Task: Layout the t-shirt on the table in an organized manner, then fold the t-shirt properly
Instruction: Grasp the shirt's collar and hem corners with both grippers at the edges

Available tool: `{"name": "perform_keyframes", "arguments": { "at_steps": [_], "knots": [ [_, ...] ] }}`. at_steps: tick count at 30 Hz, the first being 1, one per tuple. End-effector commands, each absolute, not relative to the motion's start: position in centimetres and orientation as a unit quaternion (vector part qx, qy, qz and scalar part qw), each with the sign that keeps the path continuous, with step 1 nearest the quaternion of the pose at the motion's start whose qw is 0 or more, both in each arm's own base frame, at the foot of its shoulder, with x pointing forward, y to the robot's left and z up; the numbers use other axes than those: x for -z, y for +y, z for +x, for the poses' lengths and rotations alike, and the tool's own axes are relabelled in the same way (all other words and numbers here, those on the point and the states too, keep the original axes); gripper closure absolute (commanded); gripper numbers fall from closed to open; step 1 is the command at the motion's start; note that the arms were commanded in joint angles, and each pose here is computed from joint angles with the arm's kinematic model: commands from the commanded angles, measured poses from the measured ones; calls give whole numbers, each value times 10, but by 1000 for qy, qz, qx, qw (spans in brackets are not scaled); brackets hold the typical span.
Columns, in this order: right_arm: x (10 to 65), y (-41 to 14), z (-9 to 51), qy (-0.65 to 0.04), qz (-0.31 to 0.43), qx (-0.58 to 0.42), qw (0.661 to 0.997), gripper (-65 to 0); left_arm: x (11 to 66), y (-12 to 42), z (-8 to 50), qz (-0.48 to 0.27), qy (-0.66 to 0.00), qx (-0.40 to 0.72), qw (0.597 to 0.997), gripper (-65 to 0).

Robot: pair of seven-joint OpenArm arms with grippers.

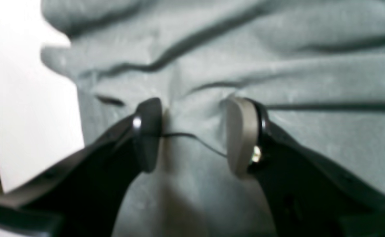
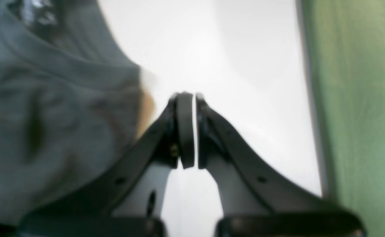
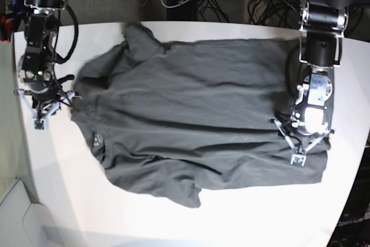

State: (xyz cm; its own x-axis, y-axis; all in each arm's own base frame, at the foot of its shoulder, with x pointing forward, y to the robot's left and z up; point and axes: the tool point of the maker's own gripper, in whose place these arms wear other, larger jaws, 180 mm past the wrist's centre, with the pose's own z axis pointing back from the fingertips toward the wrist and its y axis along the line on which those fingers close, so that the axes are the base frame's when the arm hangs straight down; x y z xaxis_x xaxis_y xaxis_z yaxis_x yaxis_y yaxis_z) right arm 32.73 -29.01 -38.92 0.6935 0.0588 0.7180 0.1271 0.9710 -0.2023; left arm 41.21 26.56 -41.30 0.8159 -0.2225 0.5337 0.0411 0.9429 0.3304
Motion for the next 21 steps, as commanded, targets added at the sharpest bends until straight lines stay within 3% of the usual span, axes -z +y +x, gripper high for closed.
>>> {"name": "perform_keyframes", "arguments": {
  "at_steps": [1,4,11,17,21],
  "knots": [
    [375,-290,337,-416,-121,19,901,0,383,264,434,160,-339,72,924,-307],
    [374,-285,336,-419,-118,18,900,0,361,253,443,158,-370,79,912,-307],
    [361,-272,331,-439,-114,12,891,0,327,227,439,147,-372,79,913,-307],
    [354,-268,321,-445,-116,5,888,-2,324,240,393,175,-344,96,917,-313],
    [358,-267,318,-440,-114,6,891,-58,332,242,352,187,-331,123,917,-363]
  ]
}}
